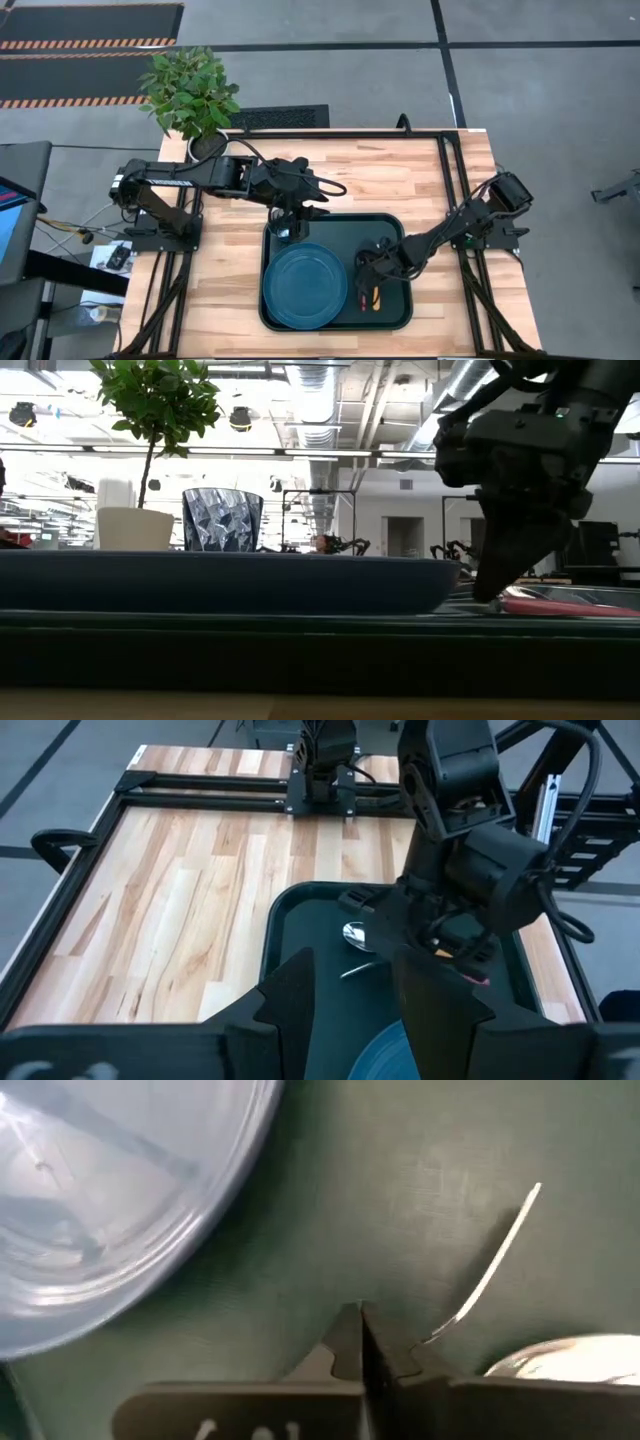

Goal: Pick and place plate/cup/fork/spoon on tray
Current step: Put the pink fork on the black serving tray to the left of the brown spoon

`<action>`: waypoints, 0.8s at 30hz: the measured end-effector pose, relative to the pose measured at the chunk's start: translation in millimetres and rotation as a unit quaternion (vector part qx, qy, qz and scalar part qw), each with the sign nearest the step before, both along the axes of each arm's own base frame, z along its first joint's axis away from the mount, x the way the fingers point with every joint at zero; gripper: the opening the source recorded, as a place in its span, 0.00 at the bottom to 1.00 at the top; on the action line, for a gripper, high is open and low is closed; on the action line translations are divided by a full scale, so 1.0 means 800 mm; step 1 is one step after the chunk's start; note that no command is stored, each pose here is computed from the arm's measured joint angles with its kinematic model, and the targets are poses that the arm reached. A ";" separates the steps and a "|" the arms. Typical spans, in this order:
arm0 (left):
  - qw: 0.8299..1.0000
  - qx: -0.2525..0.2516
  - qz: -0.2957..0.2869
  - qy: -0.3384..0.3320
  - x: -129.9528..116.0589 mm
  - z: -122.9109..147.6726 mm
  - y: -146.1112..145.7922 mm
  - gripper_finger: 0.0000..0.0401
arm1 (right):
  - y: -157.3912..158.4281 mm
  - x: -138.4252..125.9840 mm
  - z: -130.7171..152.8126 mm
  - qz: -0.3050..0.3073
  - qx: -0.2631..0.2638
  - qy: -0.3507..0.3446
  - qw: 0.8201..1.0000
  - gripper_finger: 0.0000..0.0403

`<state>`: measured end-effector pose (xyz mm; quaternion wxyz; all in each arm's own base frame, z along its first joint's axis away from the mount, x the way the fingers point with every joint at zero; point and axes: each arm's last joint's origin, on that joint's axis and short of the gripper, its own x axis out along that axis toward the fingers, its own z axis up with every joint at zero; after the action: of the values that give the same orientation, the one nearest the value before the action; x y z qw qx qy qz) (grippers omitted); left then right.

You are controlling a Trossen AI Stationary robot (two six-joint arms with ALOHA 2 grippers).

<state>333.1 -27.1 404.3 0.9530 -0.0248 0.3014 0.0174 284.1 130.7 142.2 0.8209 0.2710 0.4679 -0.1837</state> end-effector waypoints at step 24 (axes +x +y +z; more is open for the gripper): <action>1.000 0.012 -0.006 0.004 -0.001 -0.001 0.000 0.31 | 0.000 -0.009 0.033 -0.060 0.001 0.005 0.998 0.23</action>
<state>332.6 -27.0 403.7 0.9520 -0.0111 0.3054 0.0153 276.9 130.8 168.9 0.8058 0.2982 0.4552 -0.2337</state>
